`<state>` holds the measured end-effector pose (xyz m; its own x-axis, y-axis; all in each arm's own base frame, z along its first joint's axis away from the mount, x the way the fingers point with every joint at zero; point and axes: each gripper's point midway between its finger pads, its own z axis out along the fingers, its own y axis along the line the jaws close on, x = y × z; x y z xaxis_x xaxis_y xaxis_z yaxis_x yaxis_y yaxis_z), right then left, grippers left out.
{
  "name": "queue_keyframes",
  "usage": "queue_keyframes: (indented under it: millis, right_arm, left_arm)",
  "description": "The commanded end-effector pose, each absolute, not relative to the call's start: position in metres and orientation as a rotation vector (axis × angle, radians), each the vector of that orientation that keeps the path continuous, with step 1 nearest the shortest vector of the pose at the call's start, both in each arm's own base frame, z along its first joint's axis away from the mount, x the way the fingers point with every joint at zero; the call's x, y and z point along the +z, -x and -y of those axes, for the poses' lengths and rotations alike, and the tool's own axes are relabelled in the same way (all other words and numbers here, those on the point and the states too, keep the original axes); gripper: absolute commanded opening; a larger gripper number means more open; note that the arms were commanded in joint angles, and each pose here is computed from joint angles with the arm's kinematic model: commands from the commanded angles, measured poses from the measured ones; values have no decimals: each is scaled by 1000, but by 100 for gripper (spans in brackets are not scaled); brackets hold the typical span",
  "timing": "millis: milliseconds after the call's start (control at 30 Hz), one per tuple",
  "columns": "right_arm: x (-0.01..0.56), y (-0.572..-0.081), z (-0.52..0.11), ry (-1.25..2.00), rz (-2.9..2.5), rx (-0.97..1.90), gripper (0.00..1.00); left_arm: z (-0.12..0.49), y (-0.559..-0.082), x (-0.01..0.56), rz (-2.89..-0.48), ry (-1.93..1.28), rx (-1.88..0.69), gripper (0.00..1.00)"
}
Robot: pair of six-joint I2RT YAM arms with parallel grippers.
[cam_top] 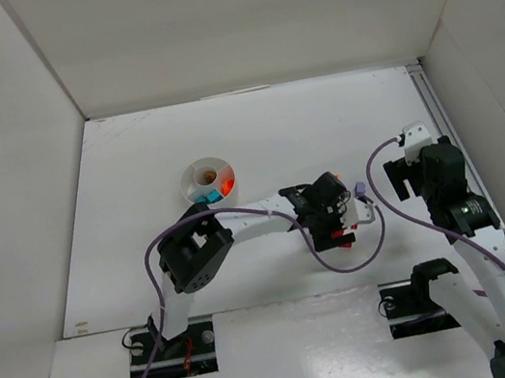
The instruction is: Sort the legos into containers by color
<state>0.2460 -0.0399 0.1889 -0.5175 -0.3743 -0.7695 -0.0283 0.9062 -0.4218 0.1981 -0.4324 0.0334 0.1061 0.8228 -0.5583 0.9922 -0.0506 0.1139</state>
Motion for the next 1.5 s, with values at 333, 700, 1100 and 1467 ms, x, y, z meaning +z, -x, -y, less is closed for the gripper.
queue_keyframes:
  millis: [333,700,1100,1467]
  right_arm:
    - [202,-257,37,287,-2027,-436,100]
    - [206,-255,37,281,-2009,-436,100]
    - [206,-255,37,281,-2009,-436,100]
    - [209,-254,38,272,-2001,-445,100]
  left_arm:
    - [451,-198,31,-1741,-1994,-536,68]
    - [440,-202,30,-1835,-1909,-482,40]
    - [437,-246,93,-1862,-1463,-537,15]
    - [376,-307,190,-1794,-834,-438,17]
